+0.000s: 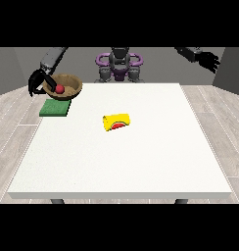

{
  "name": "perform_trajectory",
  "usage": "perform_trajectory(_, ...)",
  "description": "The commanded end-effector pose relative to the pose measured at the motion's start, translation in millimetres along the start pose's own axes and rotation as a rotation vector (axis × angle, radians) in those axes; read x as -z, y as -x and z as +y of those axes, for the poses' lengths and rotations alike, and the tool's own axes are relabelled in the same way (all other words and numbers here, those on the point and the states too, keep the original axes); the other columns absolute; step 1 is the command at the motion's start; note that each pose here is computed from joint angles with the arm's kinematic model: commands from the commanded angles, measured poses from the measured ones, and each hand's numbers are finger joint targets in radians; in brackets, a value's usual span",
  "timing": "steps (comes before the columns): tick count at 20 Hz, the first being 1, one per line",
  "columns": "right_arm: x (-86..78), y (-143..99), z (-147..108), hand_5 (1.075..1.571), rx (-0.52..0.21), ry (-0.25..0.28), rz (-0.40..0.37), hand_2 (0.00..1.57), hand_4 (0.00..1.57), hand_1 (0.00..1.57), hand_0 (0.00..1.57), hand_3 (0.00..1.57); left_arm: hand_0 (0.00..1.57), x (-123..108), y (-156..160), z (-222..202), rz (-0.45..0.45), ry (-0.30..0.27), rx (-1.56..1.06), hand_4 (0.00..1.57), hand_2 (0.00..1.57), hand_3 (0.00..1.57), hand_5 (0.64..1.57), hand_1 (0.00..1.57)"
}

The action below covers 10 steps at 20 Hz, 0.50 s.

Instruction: Pick the cup and pour the ball into the bowl, then pick the bowl and place it on the pad

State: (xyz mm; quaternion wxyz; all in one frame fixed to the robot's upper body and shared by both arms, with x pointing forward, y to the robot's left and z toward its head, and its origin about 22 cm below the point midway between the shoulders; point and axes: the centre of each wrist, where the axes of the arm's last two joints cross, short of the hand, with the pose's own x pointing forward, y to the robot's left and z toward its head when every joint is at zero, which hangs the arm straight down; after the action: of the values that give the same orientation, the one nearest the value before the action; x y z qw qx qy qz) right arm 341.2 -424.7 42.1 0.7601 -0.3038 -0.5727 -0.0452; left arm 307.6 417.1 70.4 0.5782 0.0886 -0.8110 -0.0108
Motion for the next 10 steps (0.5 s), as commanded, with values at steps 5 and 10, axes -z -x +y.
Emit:
perform_trajectory(5, -0.9, -2, 2, 1.567, 0.053, 0.052, -0.070, 1.57, 0.76, 1.57, 1.57, 0.00, 0.00, -21, -9, 87, -0.073, -0.090, -0.005, 1.21, 0.00, 0.00, 1.565, 0.00)
perform_trajectory(10, 11.9, -17, -58, 1.560, 0.122, 0.192, -0.061, 1.57, 0.00, 1.57, 1.57, 0.71, 0.00, -9, -26, 94, -0.155, -0.073, -0.020, 1.19, 0.00, 0.00, 1.558, 0.00)
